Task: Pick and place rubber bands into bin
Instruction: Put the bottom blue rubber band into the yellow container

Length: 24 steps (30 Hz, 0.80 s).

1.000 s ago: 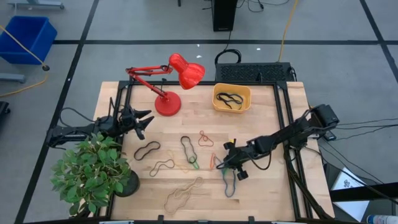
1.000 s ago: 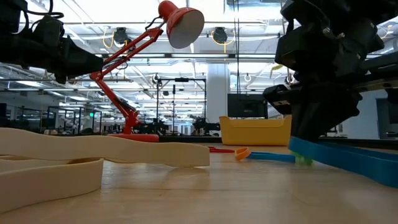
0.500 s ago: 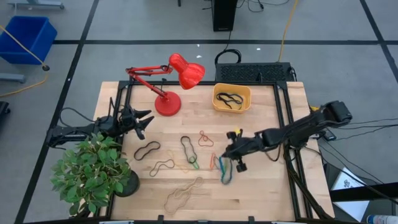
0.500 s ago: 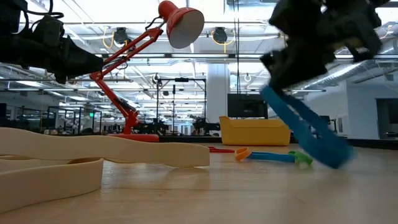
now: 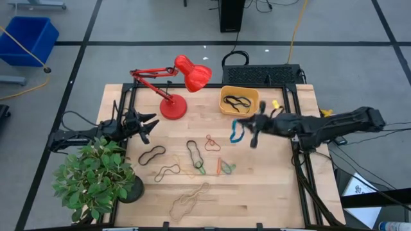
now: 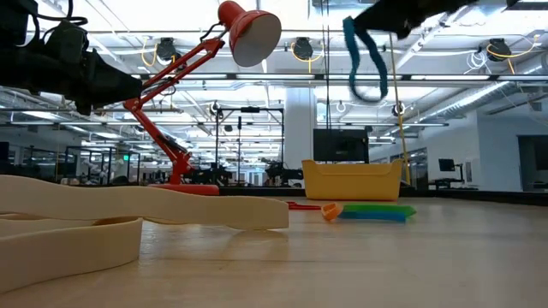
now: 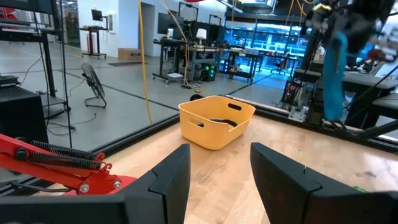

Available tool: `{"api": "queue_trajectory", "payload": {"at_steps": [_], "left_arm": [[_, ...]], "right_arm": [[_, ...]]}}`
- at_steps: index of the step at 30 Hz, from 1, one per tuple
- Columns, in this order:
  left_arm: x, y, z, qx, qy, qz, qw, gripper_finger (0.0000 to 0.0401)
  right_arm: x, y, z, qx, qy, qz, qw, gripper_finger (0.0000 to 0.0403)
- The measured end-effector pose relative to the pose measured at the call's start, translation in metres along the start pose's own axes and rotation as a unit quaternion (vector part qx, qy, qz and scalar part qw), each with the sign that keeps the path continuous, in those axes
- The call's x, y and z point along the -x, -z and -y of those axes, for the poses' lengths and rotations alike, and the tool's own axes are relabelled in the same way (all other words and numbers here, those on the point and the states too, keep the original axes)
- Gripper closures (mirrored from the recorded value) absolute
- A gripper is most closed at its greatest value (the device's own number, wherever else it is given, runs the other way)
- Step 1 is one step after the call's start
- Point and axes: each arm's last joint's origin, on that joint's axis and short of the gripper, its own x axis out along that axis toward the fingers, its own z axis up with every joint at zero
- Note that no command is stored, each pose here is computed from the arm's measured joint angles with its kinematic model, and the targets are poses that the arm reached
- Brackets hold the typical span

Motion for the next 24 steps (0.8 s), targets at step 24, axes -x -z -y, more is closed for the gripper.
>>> {"api": "queue_trajectory", "payload": {"at_steps": [24], "left_arm": [[0.0, 0.0, 0.0, 0.0, 0.0, 0.0, 1.0, 0.0228]], "right_arm": [[-0.048, 0.024, 0.105, 0.103, 0.25, -0.039, 0.962, 0.0403]]}}
